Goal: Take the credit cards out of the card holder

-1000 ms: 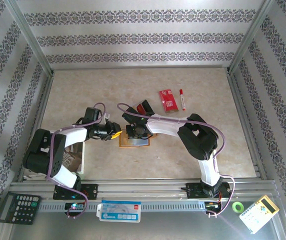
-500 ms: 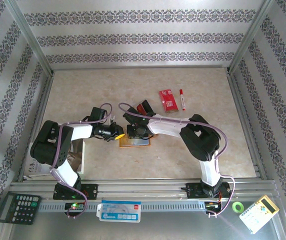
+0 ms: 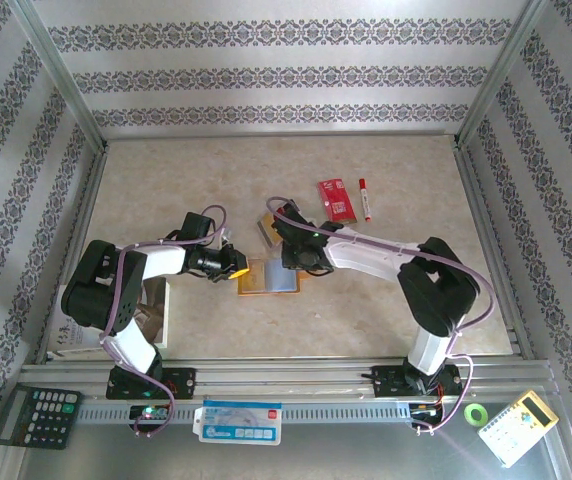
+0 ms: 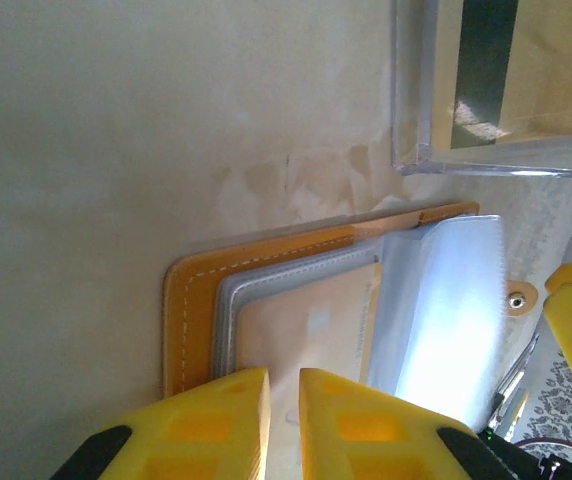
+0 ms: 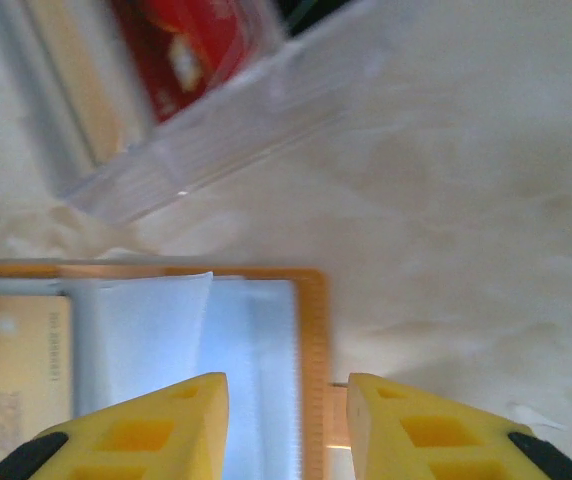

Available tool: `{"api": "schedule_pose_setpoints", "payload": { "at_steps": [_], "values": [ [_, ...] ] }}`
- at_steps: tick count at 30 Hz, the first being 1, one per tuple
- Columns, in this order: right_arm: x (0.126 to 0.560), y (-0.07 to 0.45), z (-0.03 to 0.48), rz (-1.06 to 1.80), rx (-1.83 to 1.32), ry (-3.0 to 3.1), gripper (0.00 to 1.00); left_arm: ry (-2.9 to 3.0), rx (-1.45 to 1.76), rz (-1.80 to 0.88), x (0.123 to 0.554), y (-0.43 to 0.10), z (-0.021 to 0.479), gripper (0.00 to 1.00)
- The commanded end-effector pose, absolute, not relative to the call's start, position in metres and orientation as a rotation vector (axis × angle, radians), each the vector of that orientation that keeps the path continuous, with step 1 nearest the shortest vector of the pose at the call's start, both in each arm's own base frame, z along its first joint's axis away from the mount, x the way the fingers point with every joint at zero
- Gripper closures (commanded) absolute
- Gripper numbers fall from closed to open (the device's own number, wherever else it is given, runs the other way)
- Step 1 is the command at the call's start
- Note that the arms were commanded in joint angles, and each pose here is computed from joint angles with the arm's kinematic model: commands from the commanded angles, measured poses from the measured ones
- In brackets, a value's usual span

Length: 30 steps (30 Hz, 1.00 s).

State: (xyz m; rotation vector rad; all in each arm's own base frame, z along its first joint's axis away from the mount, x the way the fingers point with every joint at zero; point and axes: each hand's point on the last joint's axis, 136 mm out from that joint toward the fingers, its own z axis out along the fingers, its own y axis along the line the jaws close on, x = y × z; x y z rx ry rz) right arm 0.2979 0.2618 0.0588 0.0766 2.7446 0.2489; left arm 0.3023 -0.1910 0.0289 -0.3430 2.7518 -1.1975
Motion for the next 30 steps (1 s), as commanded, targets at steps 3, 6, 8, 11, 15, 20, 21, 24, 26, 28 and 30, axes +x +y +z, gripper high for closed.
{"api": "schedule_pose_setpoints", "payload": {
  "at_steps": [3,6,8,11,15,20,21,24,26,28,30],
  "values": [
    [0.305,0.248,0.099,0.271,0.109,2.598,0.61,2.745,-0.312,-1.223,0.298,-0.192,0.041,0.80],
    [0.307,0.262,0.109,0.368,-0.003,2.575,0.58,2.686,-0.305,-1.302,0.303,-0.198,0.052,0.77],
    [0.305,0.272,0.109,0.433,-0.046,2.584,0.58,2.641,-0.308,-1.351,0.306,-0.202,0.062,0.74],
    [0.299,0.299,0.104,0.618,-0.082,2.604,0.58,2.611,-0.332,-1.301,0.309,-0.196,0.073,0.69],
    [0.294,0.325,0.094,0.831,-0.050,2.603,0.61,2.638,-0.392,-1.116,0.305,-0.174,0.071,0.65],
    [0.289,0.344,0.082,0.975,-0.002,2.608,0.69,2.583,-0.462,-1.260,0.294,-0.183,0.082,0.61],
    [0.288,0.346,0.079,0.988,0.009,2.615,0.71,2.576,-0.470,-1.269,0.294,-0.183,0.081,0.61],
    [0.285,0.351,0.067,1.012,0.035,2.641,0.77,2.622,-0.488,-1.220,0.289,-0.179,0.071,0.61],
    [0.284,0.351,0.060,1.019,0.064,2.650,0.79,2.647,-0.493,-1.188,0.288,-0.178,0.065,0.64],
    [0.282,0.350,0.053,1.024,0.096,2.658,0.80,2.659,-0.483,-1.180,0.287,-0.180,0.063,0.66],
    [0.282,0.351,0.049,1.033,0.100,2.665,0.81,2.684,-0.480,-1.151,0.286,-0.180,0.058,0.67]
  ]
}}
